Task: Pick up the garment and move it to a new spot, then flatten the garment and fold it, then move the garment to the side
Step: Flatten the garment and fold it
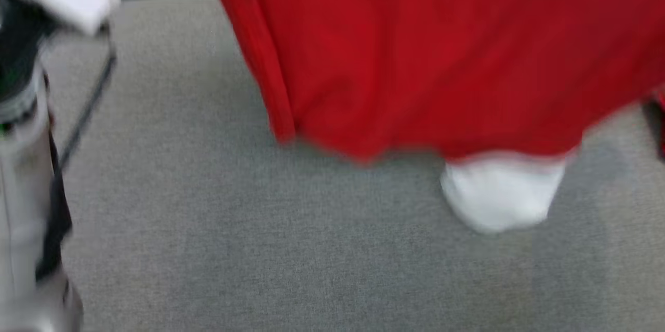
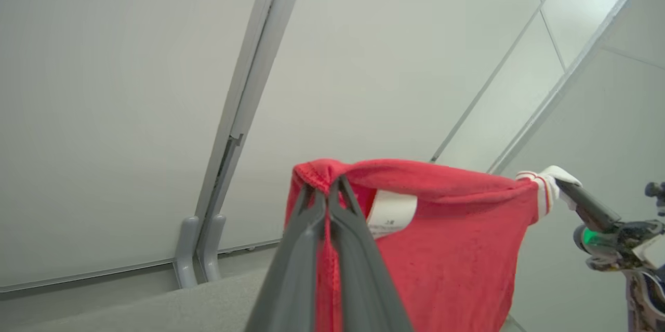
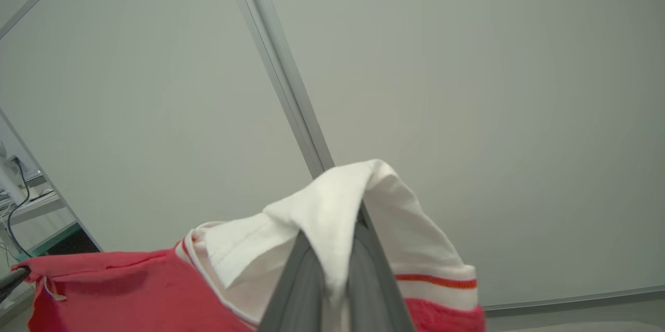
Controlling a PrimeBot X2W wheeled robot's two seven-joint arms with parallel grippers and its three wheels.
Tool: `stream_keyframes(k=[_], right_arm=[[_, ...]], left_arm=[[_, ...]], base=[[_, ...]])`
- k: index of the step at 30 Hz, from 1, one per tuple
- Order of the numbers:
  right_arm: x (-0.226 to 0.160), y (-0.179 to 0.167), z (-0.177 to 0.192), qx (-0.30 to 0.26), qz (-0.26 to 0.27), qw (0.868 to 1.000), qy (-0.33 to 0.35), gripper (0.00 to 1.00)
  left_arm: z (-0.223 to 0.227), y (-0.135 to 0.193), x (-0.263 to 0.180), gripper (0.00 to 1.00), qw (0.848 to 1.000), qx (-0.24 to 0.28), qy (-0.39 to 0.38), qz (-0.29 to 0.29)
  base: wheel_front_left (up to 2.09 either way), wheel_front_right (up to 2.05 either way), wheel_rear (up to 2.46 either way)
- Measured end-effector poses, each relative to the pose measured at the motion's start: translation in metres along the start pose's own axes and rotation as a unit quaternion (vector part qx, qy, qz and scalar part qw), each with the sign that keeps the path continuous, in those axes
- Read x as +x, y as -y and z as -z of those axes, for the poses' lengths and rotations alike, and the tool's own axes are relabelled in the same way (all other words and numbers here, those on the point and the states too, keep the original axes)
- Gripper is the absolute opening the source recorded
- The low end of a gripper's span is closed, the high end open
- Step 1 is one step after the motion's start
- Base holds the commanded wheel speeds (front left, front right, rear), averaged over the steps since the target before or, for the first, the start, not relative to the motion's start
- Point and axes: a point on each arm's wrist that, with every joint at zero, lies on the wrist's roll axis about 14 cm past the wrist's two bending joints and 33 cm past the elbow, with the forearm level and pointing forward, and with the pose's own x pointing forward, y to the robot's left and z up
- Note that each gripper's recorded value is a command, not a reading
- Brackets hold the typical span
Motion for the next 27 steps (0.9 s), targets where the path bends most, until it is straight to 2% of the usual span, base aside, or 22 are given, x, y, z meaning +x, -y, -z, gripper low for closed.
stream_keyframes(k=[5, 8, 10, 11, 12, 13, 16, 18, 20, 23, 27], right_arm=[[0.084, 0.005, 0.011, -0.009, 0.018, 0.999, 0.025, 0.00], [0.121, 0.012, 0.028, -0.021, 0.029, 0.999, 0.035, 0.00], [0.140, 0.020, 0.052, -0.023, 0.036, 0.999, 0.028, 0.00], [0.140, 0.020, 0.052, -0.023, 0.036, 0.999, 0.028, 0.00], [0.151, 0.033, 0.096, -0.010, 0.046, 0.999, 0.001, 0.00], [0.151, 0.033, 0.096, -0.010, 0.046, 0.999, 0.001, 0.00], [0.148, 0.052, 0.179, 0.019, 0.063, 0.996, -0.062, 0.00], [0.131, 0.062, 0.235, 0.035, 0.074, 0.991, -0.111, 0.00], [0.110, 0.064, 0.274, 0.054, 0.078, 0.985, -0.144, 0.00], [0.078, 0.063, 0.298, 0.079, 0.079, 0.981, -0.159, 0.00], [0.035, 0.061, 0.302, 0.116, 0.081, 0.978, -0.155, 0.00]], left_arm=[[-0.019, -0.046, 0.074, 0.00, 0.998, 0.021, 0.040, -0.049], [-0.018, -0.060, 0.109, 0.00, 0.996, 0.042, 0.069, -0.046], [-0.006, -0.078, 0.126, 0.00, 0.994, 0.052, 0.080, -0.053], [-0.006, -0.078, 0.126, 0.00, 0.994, 0.052, 0.080, -0.053], [0.024, -0.107, 0.136, 0.00, 0.993, 0.054, 0.071, -0.072], [0.024, -0.107, 0.136, 0.00, 0.993, 0.054, 0.071, -0.072], [0.086, -0.149, 0.136, 0.00, 0.993, 0.036, 0.034, -0.104], [0.133, -0.176, 0.120, 0.00, 0.991, 0.019, -0.004, -0.132], [0.171, -0.193, 0.098, 0.00, 0.987, 0.007, -0.038, -0.155], [0.201, -0.195, 0.074, 0.00, 0.985, -0.008, -0.055, -0.166], [0.235, -0.171, 0.040, 0.00, 0.986, -0.028, -0.074, -0.150]], base=[[0.00, 0.00, 0.00], [0.00, 0.00, 0.00], [0.00, 0.00, 0.00], [0.00, 0.00, 0.00], [0.00, 0.00, 0.00], [0.00, 0.00, 0.00], [0.00, 0.00, 0.00], [0.00, 0.00, 0.00], [0.00, 0.00, 0.00], [0.00, 0.00, 0.00], [0.00, 0.00, 0.00]])
